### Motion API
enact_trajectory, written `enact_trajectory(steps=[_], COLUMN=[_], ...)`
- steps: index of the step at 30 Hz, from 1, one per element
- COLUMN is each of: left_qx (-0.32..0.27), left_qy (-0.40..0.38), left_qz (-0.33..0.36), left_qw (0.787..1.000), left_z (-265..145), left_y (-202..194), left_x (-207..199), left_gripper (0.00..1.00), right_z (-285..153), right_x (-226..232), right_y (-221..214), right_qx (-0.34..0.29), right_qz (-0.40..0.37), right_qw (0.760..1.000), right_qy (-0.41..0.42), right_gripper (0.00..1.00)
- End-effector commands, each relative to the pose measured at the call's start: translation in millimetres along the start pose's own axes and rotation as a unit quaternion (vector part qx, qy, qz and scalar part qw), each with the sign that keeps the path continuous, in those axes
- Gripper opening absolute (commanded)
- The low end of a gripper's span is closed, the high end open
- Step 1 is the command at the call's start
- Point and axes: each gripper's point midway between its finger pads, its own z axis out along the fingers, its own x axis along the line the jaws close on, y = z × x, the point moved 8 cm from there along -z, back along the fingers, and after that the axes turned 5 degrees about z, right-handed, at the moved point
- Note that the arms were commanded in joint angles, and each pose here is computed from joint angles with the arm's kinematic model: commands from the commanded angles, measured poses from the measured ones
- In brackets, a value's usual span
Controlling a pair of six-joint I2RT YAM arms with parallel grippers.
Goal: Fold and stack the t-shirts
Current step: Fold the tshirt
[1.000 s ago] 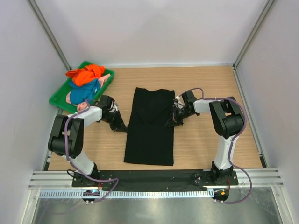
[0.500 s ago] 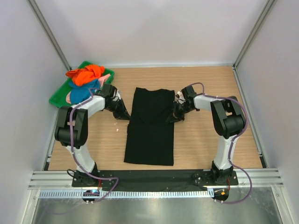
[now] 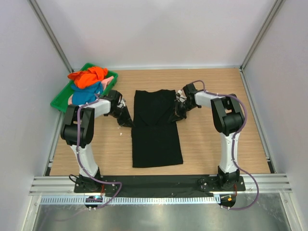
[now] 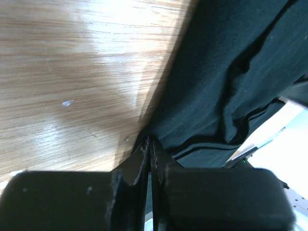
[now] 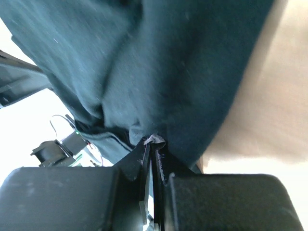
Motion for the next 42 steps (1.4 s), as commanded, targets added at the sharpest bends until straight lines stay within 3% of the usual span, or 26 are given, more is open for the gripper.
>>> enact_trajectory(steps=[1,7,21,34,42], left_qx=[-0.010,-0.021,-0.025,-0.042,-0.042], left_qy=[0.087,0.082,0.079,0.053,0.054], left_qz=[-0.023,-0.014,-0.001,0.002,0.002], left_qw=[0.996,0.996,0.997,0.998,0.998], left_z=[0,-6,1,-10,-9], left_y=[-4,4,37,41,40], left_x=[27,21,9,-4,-4], left_gripper=[0.04,0.04,0.04,0.04,0.05], right_z=[17,8,-10,-63,-31], right_x=[-12,3,-29,34,-13], right_y=[25,33,35,29,18], right_qx=[-0.020,-0.026,-0.035,-0.077,-0.041], right_qz=[-0.031,-0.045,-0.018,-0.037,0.006], right_qw=[0.998,0.998,0.998,0.996,0.999], right_qy=[-0.047,-0.043,-0.055,0.027,-0.002], right_gripper=[0.09,0.10,0.10,0.10,0.10])
